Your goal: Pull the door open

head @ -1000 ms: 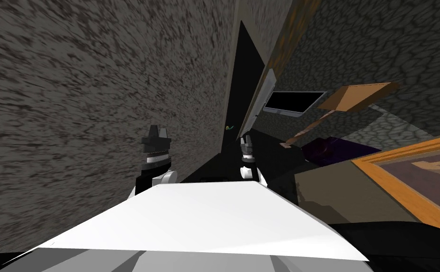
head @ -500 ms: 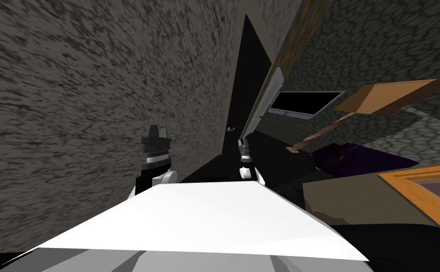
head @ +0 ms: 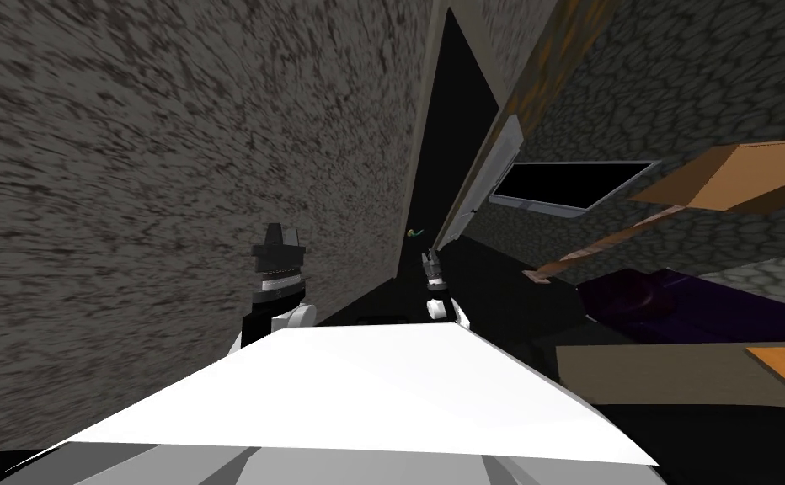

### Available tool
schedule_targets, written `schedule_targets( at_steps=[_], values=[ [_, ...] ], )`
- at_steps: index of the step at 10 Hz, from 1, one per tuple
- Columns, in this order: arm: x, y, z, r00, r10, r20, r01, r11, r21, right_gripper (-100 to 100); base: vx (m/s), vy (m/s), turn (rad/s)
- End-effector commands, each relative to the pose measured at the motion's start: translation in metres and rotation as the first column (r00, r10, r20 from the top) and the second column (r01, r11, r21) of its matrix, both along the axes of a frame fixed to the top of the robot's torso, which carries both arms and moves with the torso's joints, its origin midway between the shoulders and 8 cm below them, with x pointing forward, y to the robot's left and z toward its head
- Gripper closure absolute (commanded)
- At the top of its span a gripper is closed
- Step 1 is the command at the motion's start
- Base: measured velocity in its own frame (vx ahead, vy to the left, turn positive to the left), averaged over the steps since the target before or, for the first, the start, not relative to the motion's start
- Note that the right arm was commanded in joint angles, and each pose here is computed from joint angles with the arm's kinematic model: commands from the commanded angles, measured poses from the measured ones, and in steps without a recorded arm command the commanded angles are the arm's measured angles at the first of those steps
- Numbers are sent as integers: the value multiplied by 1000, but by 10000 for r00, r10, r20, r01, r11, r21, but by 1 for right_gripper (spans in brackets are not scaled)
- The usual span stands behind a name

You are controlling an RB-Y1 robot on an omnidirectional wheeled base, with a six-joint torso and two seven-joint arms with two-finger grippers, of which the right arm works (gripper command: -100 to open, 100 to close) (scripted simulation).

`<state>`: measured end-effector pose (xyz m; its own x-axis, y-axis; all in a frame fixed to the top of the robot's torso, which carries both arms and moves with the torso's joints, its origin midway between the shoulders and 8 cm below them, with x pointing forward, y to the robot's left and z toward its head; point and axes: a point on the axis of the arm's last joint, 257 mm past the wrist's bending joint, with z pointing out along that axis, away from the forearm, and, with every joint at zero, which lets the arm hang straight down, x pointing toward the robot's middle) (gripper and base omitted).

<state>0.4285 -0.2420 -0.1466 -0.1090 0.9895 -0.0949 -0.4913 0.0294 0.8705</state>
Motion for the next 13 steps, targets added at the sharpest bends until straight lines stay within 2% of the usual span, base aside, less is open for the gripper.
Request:
schedule_targets(
  at_steps=[1, 4, 7, 10, 13],
  values=[
    [4, 0, -12, 9996, 126, -272, -126, 9999, 15, -100, 58, -91, 140],
    [10, -2, -35, 9965, 325, -770, -324, 9995, 29, -100, 79, -101, 127],
    [15, -5, -59, 9908, 482, -1267, -482, 9988, 28, -100, 70, -93, 128],
    [19, -10, -81, 9829, 591, -1745, -598, 9982, 12, -100, 55, -97, 117],
    [22, -17, -102, 9731, 656, -2208, -677, 9977, -22, -100, 61, -102, 133]
  ],
)
